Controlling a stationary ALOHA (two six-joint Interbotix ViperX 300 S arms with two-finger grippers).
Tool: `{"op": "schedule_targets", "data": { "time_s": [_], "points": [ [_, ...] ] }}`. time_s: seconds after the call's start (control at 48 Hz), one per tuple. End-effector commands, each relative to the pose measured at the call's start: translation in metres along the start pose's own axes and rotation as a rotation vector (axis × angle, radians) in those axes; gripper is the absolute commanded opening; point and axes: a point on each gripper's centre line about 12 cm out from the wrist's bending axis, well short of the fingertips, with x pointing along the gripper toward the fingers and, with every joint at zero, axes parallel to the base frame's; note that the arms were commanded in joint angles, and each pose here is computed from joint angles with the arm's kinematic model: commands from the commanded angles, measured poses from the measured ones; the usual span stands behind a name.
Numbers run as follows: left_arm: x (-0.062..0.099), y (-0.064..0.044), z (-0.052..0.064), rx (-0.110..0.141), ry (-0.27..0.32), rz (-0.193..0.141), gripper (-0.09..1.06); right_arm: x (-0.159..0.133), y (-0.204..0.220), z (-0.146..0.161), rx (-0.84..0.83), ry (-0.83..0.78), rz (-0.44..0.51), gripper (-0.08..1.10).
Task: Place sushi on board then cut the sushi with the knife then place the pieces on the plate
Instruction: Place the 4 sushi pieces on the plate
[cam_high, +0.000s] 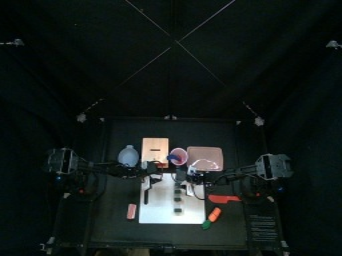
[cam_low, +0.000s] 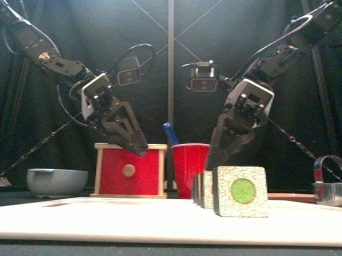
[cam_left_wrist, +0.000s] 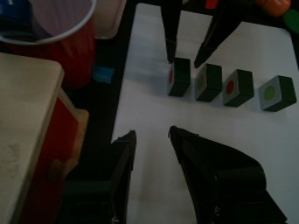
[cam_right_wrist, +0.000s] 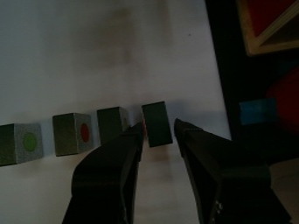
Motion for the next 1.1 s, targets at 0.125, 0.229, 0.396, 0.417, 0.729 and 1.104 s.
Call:
{"op": "schedule_targets", "data": {
  "time_s": [0.125, 0.229, 0.396, 0.417, 0.729, 1.104],
  "points": [
    [-0.001, 0.001, 0.005, -0.001, -0.017, 0.001, 0.76, 0.0, -0.001, 0.011, 0.005, -0.025, -0.002, 0.73],
    [-0.001, 0.001, 0.005, -0.001, -0.017, 0.001, 0.76, 0.003, -0.002, 0.009, 0.004, -0.017, -0.004, 0.73],
    [-0.001, 0.0, 0.004, 0.0, -0.015, 0.0, 0.76, 0.006, -0.002, 0.007, 0.001, -0.007, -0.006, 0.69],
    [-0.001, 0.0, 0.004, 0.0, -0.014, 0.0, 0.76, 0.006, -0.002, 0.007, 0.004, -0.007, -0.005, 0.68],
    [-0.001, 0.0, 0.004, -0.001, -0.014, 0.0, 0.76, -0.038, -0.019, 0.008, 0.062, -0.031, -0.037, 0.62],
    [-0.001, 0.001, 0.005, 0.001, -0.014, 0.001, 0.76, -0.1, -0.109, -0.01, 0.258, -0.065, -0.246, 0.62]
  ]
}}
